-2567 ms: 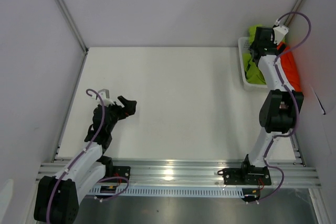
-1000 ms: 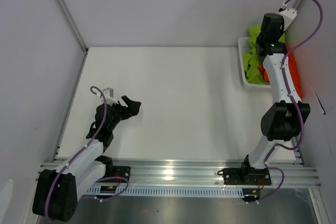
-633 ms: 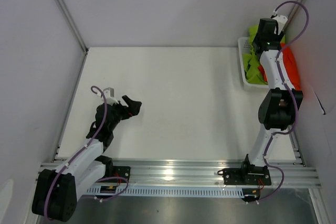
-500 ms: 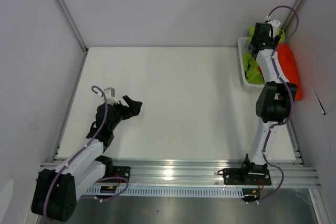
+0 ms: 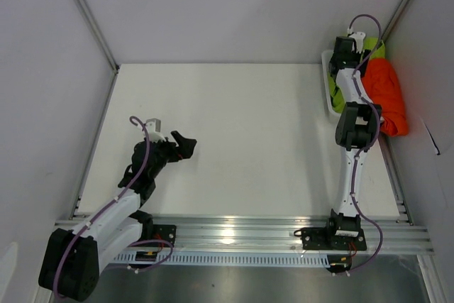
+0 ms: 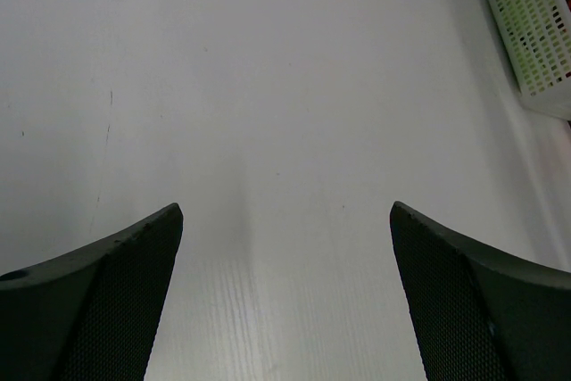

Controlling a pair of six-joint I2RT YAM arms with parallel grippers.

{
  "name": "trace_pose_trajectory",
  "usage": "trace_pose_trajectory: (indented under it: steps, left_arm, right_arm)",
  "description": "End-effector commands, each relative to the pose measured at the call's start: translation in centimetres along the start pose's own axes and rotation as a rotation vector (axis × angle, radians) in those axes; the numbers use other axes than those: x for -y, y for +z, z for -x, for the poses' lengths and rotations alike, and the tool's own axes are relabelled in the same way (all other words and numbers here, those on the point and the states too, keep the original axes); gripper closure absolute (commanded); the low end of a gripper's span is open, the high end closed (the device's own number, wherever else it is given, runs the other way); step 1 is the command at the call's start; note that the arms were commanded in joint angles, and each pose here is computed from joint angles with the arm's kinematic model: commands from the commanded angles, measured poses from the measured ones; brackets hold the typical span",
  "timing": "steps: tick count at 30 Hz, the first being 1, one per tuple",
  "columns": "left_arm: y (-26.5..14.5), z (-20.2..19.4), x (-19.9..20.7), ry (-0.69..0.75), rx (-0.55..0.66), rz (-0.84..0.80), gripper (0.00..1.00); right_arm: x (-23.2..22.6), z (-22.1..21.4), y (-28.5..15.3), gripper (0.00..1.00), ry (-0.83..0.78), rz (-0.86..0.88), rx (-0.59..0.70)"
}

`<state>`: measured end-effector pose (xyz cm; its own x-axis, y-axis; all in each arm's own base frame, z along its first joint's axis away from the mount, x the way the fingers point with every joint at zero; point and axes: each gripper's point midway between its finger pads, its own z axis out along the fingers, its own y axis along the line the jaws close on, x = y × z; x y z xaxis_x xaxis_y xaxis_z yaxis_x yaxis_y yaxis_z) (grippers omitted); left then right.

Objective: Fold and stack the shorts
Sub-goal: Grab the shorts from the pile

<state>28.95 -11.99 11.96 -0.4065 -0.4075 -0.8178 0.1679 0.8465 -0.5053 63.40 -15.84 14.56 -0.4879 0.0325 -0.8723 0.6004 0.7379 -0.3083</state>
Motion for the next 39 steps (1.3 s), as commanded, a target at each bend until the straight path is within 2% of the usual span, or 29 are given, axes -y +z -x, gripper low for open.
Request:
trace_pose_trajectory:
  steps: [1,5,10,11,12,14,15,16,24,27,29,39]
  left_arm:
    - [0.3,2.6,1.7,0.035,0.073,-0.047,0.01]
    - [0.4,2.4,1.8,0.037,0.065,-0.055,0.01]
    - [0.4,2.4,2.1,0.043,0.064,-0.063,0.01]
    - [0.4,2.4,2.0,0.046,0.064,-0.063,0.01]
    - [0.4,2.5,2.1,0.046,0.065,-0.063,0.01]
    - [0.5,2.4,2.1,0.048,0.063,-0.064,0.01]
    - [0.5,2.5,2.2,0.048,0.064,-0.066,0.01]
    - [0.5,2.5,2.3,0.049,0.061,-0.070,0.01]
    - [0.4,2.4,2.5,0.052,0.056,-0.077,0.01]
    - [0.3,2.6,2.6,0.054,0.058,-0.078,0.01]
    - [0.3,2.5,2.6,0.054,0.057,-0.080,0.01]
    - [0.2,2.6,2.9,0.060,0.057,-0.084,0.01]
  right_arm:
    - [2.4,2.9,1.2,0.24,0.042,-0.093,0.080]
    - [3.7,2.3,2.3,0.26,0.066,-0.160,0.079]
    - [5.8,3.1,2.2,0.37,0.111,-0.193,0.113]
    - [5.9,3.2,2.2,0.41,0.113,-0.195,0.113]
    - [6.4,3.4,2.3,0.53,0.117,-0.199,0.114]
    - [6.6,3.5,2.2,0.62,0.121,-0.192,0.111]
    - [6.7,3.5,2.2,0.76,0.122,-0.192,0.110]
    - [6.9,3.4,2.2,0.81,0.129,-0.197,0.103]
    - [8.4,5.6,-0.6,0.73,0.219,-0.185,0.123]
    - [8.5,6.1,-1.5,0.81,0.226,-0.179,0.123]
    - [8.6,6.2,-2.0,1.00,0.233,-0.180,0.118]
    - [8.9,9.1,-7.2,1.00,0.326,-0.073,0.168]
